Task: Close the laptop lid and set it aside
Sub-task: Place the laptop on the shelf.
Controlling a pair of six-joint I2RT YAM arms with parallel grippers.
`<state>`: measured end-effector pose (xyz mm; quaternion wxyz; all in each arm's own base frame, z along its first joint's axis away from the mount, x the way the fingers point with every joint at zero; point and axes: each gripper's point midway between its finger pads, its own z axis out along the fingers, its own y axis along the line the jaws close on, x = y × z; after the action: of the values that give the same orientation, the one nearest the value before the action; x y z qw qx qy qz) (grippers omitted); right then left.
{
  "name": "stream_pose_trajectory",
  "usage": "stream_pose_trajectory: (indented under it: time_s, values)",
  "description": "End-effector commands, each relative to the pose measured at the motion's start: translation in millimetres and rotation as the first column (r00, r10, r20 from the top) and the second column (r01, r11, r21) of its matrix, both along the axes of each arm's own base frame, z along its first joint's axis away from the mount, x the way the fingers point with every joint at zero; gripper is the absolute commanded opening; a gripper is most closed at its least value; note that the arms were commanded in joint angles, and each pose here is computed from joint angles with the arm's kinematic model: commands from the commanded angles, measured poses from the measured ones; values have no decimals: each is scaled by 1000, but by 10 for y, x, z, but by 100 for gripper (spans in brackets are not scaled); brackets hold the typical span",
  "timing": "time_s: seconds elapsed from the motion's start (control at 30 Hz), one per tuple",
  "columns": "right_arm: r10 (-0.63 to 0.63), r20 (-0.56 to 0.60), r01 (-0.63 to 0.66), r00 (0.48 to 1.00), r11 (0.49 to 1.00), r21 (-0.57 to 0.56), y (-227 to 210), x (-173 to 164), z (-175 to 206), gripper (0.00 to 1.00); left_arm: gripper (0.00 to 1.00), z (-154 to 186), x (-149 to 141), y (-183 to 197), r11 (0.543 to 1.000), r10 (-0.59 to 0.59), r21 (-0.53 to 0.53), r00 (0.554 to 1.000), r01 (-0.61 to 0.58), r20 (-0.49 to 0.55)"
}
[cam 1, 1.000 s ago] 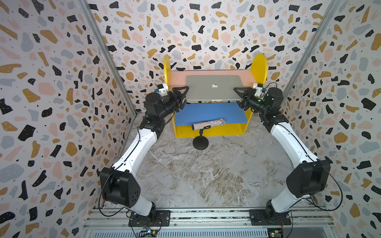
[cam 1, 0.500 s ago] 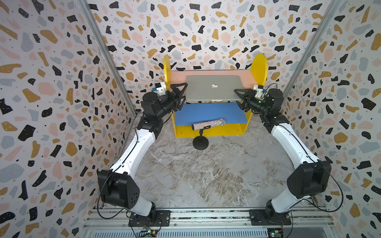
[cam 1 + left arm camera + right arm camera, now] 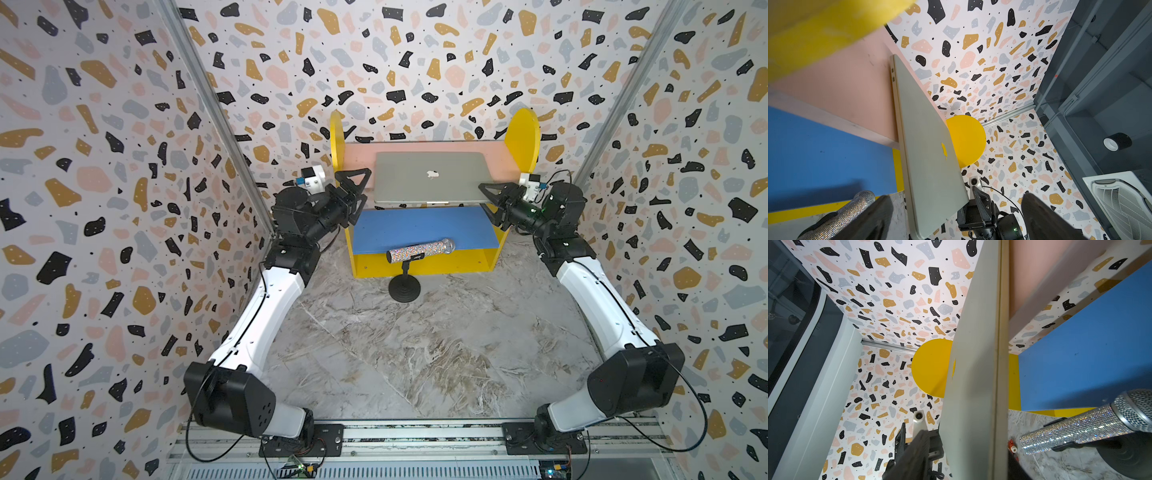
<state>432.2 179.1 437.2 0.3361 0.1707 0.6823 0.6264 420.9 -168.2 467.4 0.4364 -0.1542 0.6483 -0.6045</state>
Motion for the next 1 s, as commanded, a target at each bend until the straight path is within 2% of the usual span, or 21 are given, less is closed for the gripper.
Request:
stream_pose_trajectory:
  time_s: [0.0,0.37,0.43,0.57,0.63,0.73,0.8,0.97]
  values:
    - [6,76,-5,997,1000,-11,-56,-215,222,45,95,89,-127,63,1000,13,20,998,-15,55]
    - [-5,66,7,998,1000,-28,-122,-357,139,37,84,-46,-339,115,998,18,61,999,-20,30]
    - [-4,63,6,998,1000,-27,-125,-373,128,35,80,-65,-382,124,997,19,72,999,-21,28]
    - [-1,57,3,998,1000,-21,-128,-409,131,22,66,-60,-466,110,996,1,84,999,-4,39]
    - [1,57,0,998,1000,-18,-127,-419,135,16,52,-53,-500,95,996,-13,85,999,9,40]
    - [6,55,-6,998,1000,-11,-118,-430,141,7,25,-64,-522,68,996,-34,83,999,31,35]
    - [9,53,-9,999,1000,-6,-114,-429,139,5,14,-68,-531,54,996,-45,82,998,42,32]
    - [15,59,-15,998,1000,6,-103,-407,167,0,0,-61,-515,16,995,-69,75,997,67,28]
